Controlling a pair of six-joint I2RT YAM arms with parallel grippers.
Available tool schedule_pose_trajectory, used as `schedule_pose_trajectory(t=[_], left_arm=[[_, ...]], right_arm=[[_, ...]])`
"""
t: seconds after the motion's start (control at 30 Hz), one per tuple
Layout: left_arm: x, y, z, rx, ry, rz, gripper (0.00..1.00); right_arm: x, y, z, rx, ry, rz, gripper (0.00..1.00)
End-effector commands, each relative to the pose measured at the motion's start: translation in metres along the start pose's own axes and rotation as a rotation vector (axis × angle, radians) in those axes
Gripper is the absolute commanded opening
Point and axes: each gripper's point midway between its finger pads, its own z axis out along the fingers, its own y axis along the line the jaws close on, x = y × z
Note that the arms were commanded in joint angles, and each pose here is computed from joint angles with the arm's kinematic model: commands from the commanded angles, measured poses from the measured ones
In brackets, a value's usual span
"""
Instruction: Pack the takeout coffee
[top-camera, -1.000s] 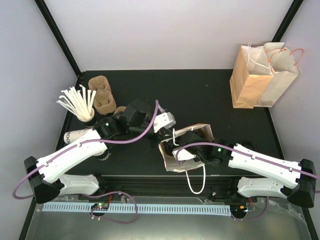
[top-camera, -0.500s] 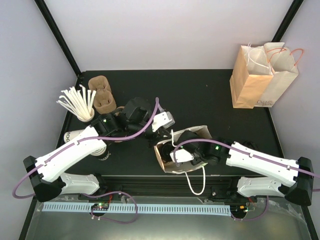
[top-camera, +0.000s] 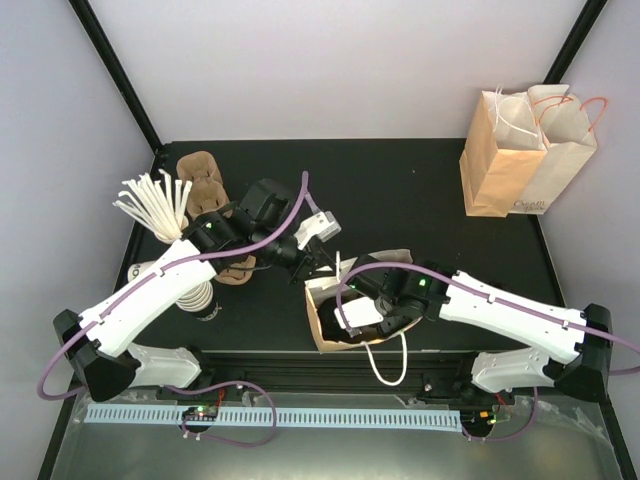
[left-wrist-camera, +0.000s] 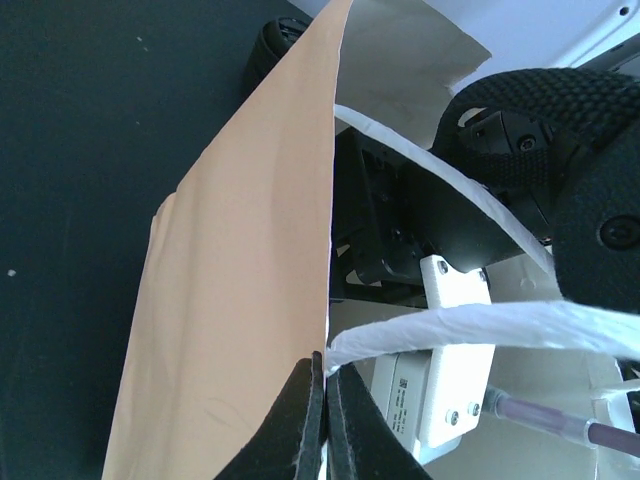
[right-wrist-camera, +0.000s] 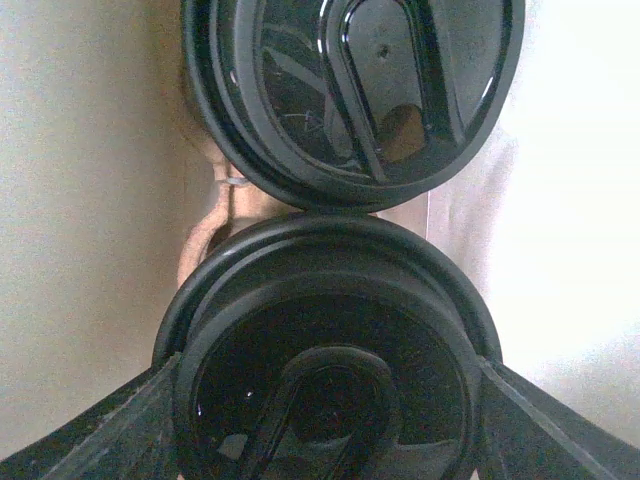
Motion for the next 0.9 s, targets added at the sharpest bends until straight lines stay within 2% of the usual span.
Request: schedule_pose_trajectory(t=[0.0, 0.23, 0.87], left_arm=[[-0.020, -0.025, -0.014, 0.150, -0.051, 0.000, 0.02], [-0.008, -0.011, -0.002, 0.147, 0.015, -0.037, 0.02], [-0.004, -0.002, -0.001, 0.093, 0.017, 0.010, 0.02]], right_arm=[[-0.013, 0.019, -0.007, -0.121, -0.070, 0.029, 0.12], [-0.017, 0.028, 0.005, -0.180, -0.064, 0.037, 0.12], [-0.025, 0.041, 0.016, -0.264, -0.083, 0.068, 0.12]])
